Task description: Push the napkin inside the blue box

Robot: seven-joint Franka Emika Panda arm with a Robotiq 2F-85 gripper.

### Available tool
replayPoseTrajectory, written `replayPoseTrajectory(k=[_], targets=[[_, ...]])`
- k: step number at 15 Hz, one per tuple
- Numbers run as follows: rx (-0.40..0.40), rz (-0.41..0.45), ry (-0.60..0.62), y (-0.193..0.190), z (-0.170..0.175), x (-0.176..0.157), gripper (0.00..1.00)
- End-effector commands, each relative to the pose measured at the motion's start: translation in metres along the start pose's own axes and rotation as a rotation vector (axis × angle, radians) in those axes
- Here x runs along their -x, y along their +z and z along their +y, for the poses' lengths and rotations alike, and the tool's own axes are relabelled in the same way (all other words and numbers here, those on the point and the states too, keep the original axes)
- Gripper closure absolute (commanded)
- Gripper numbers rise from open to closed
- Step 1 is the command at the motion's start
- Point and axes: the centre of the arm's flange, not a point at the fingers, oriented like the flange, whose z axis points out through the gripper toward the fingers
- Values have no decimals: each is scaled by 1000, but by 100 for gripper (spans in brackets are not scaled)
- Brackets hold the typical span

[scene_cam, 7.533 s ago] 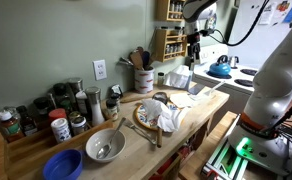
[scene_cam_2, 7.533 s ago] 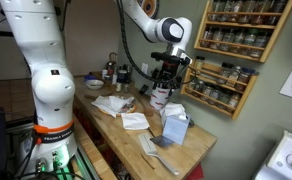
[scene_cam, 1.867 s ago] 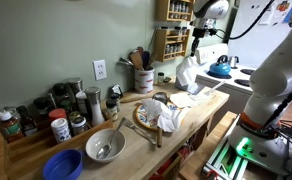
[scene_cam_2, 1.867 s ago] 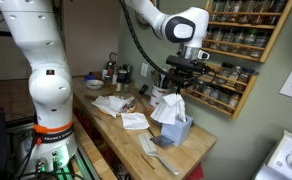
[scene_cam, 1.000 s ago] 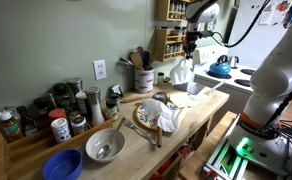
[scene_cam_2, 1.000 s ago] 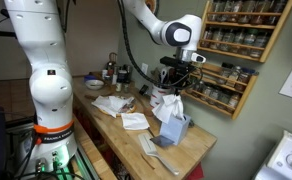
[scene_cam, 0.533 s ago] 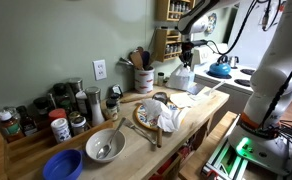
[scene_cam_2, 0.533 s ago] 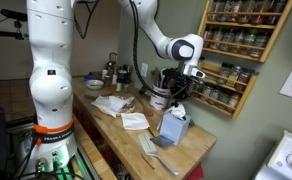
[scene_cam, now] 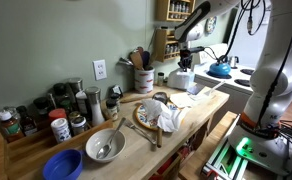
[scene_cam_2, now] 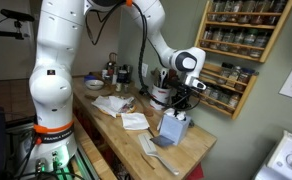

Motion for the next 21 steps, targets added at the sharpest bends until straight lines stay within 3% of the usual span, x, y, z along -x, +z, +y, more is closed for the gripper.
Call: replayPoseTrajectory(k=[1, 21], targets=[[0, -1, 42, 9, 8, -8, 100], [-13, -56, -41, 42, -6, -10, 100]])
